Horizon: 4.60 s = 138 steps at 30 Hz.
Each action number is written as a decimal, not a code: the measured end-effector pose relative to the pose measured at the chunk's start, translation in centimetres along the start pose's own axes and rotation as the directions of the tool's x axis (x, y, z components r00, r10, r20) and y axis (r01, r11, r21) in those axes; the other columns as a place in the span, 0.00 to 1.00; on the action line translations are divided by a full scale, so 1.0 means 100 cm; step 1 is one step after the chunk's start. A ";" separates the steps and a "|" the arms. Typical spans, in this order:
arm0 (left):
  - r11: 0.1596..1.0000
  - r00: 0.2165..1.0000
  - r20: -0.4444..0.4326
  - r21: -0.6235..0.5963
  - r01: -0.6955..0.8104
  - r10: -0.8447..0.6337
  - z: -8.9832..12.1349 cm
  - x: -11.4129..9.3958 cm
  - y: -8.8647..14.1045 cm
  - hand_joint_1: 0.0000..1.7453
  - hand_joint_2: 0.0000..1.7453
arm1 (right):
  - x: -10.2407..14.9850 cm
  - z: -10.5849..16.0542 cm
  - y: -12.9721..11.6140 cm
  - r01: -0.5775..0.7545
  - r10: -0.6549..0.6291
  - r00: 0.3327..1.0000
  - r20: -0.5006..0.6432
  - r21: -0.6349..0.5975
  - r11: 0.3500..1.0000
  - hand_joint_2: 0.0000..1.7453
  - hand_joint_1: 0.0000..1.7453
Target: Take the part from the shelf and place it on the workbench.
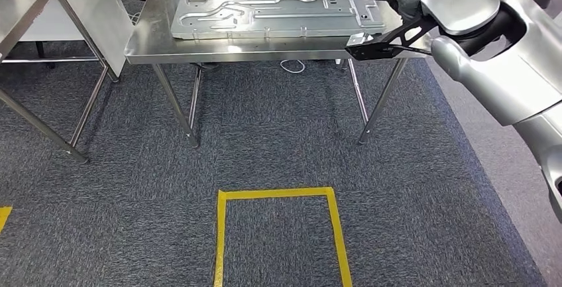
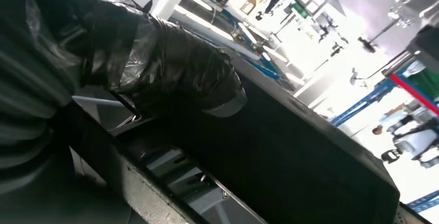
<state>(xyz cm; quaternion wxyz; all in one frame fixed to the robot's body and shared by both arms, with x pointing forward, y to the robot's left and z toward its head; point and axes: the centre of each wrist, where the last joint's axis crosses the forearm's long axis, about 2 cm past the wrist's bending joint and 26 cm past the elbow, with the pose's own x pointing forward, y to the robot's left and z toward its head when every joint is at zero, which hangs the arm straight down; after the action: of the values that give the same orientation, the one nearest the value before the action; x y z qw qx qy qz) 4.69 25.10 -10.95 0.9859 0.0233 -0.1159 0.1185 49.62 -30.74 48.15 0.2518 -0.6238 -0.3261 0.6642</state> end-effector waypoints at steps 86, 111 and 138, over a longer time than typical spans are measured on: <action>1.000 0.999 0.045 0.016 -0.003 0.002 -0.001 0.002 0.004 0.00 1.00 | 0.019 -0.006 0.024 0.001 -0.002 0.999 0.039 0.035 0.999 1.00 1.00; 1.000 0.999 0.033 0.011 0.027 -0.027 0.000 0.001 0.002 0.00 1.00 | 0.098 -0.018 0.029 0.081 -0.079 0.992 0.094 -0.009 0.997 1.00 1.00; 1.000 0.999 0.030 0.008 0.027 -0.027 0.000 0.000 0.000 0.00 1.00 | 0.127 -0.018 0.019 0.084 -0.081 0.984 0.160 -0.013 0.996 1.00 1.00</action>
<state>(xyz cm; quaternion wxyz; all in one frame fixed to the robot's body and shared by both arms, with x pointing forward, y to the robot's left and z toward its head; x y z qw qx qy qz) 4.72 25.13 -10.95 0.9855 0.0302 -0.1299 0.1053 50.35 -22.40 38.28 0.2459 -0.5571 -0.3775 0.6976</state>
